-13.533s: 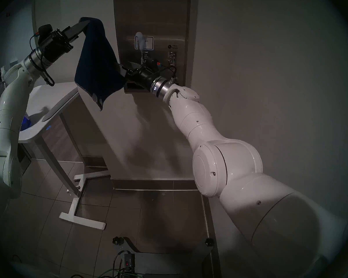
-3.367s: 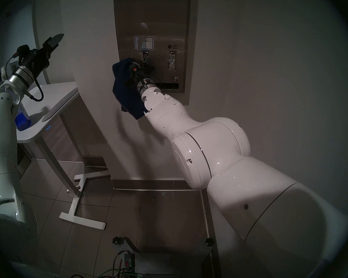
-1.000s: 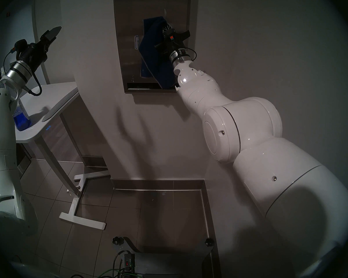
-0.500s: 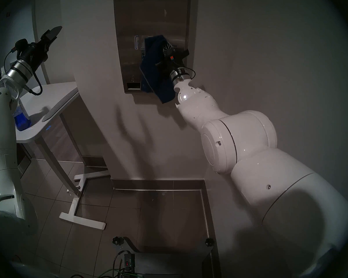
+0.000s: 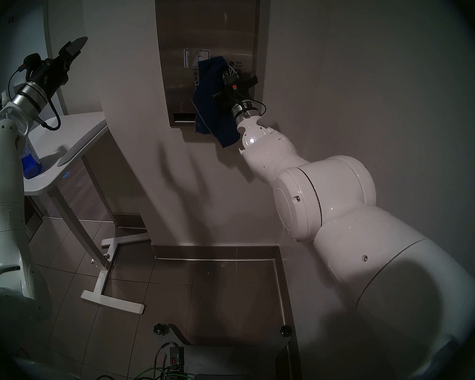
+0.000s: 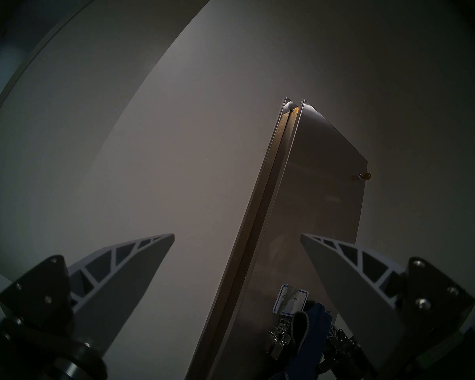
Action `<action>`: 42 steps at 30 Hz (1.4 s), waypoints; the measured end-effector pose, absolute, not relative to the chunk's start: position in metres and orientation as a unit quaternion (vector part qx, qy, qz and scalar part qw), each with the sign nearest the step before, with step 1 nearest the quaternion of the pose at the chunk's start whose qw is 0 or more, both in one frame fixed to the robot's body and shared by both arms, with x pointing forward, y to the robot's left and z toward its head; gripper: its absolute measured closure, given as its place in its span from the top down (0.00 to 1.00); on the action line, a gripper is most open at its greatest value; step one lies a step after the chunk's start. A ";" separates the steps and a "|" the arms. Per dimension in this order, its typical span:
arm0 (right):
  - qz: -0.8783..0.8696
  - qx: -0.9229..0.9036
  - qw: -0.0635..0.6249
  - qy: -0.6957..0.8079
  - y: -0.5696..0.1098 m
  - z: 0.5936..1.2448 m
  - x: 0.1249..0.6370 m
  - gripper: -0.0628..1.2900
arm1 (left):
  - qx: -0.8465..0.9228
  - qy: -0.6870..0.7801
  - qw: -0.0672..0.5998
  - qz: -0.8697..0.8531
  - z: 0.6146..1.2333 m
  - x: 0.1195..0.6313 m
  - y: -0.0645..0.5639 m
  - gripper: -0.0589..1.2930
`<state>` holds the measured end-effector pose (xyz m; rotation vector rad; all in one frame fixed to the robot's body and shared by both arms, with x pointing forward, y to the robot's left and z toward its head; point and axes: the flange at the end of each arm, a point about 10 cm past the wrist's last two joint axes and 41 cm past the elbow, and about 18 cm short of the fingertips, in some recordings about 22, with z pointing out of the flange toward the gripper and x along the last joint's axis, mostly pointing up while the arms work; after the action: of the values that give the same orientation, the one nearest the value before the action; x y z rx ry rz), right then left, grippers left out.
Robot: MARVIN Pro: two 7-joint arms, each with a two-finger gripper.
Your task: Pick up the cloth and wipe the surface
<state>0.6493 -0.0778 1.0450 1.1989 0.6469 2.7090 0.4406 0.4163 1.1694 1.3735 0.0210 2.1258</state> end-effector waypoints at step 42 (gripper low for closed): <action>0.926 0.324 0.124 0.152 -0.133 1.212 0.658 0.02 | 0.521 0.009 0.303 0.798 1.166 0.442 0.416 0.96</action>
<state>0.6584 -0.1330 1.2115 0.9435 0.4423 2.6978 0.4423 0.4161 1.1660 1.3804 0.0247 2.1164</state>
